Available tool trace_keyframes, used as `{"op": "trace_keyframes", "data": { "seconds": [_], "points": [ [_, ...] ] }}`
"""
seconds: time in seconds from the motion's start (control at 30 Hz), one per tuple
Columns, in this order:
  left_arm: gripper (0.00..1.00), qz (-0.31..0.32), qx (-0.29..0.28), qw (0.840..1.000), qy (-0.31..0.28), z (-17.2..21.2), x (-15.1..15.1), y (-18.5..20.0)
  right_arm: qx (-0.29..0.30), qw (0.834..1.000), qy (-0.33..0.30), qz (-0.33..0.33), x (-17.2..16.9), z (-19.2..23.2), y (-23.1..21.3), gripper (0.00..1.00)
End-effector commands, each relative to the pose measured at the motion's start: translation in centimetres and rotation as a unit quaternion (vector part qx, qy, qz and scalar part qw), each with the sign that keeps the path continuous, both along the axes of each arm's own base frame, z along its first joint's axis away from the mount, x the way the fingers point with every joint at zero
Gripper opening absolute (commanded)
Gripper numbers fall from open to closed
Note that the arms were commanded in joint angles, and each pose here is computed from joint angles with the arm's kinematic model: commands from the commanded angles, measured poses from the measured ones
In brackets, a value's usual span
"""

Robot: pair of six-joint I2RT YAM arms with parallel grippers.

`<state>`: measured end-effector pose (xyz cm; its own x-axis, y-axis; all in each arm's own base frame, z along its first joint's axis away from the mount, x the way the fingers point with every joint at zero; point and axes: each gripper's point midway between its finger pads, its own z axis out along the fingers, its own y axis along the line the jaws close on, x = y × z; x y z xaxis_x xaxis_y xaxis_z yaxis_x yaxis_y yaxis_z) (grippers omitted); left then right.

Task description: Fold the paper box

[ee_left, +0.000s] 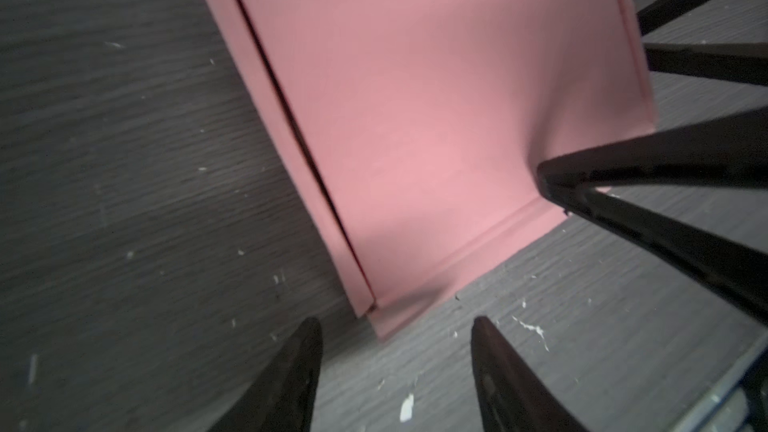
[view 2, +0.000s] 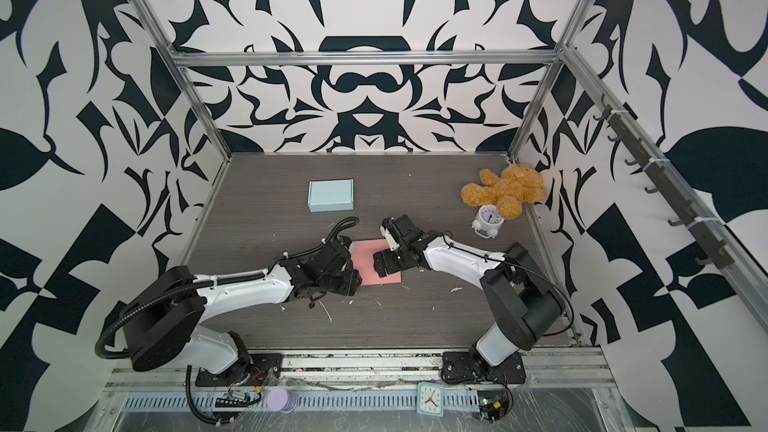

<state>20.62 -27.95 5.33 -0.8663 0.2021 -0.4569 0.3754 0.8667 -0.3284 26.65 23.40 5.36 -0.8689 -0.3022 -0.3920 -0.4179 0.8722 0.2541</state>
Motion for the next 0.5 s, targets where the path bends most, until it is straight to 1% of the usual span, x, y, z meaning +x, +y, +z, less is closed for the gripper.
{"op": "trace_keyframes", "data": {
  "seconds": [0.0,0.07,0.17,0.23,0.3,0.33,0.4,0.47],
  "points": [
    [0.63,-0.017,0.007,1.0,0.025,0.5,-1.7,1.0,-0.014,0.999,-0.032,0.004,0.4,2.9,-0.6,0.95],
    [0.64,-0.028,0.007,0.999,0.02,1.4,-1.7,0.9,-0.016,0.999,-0.044,0.001,0.5,3.8,-1.0,0.96],
    [0.65,-0.04,0.002,0.999,0.006,3.3,-0.7,0.2,-0.023,0.998,-0.056,-0.004,0.6,4.8,-1.5,0.97],
    [0.65,-0.048,-0.011,0.999,-0.001,4.6,0.6,-0.6,-0.027,0.998,-0.056,-0.008,0.2,5.4,-2.0,0.96],
    [0.65,-0.052,-0.031,0.998,0.002,5.7,2.3,-1.4,-0.009,0.998,-0.055,-0.012,-0.4,6.0,-1.9,0.93],
    [0.65,-0.054,-0.044,0.998,0.006,6.2,3.3,-1.8,-0.002,0.998,-0.055,-0.011,-0.9,6.3,-1.9,0.91],
    [0.65,-0.054,-0.063,0.996,0.017,6.9,5.6,-2.4,0.006,0.998,-0.056,-0.009,-1.8,6.6,-1.9,0.84],
    [0.65,-0.061,-0.072,0.995,0.021,7.5,7.8,-3.1,0.025,0.998,-0.054,-0.007,-2.8,6.6,-1.4,0.73]
  ]
}}
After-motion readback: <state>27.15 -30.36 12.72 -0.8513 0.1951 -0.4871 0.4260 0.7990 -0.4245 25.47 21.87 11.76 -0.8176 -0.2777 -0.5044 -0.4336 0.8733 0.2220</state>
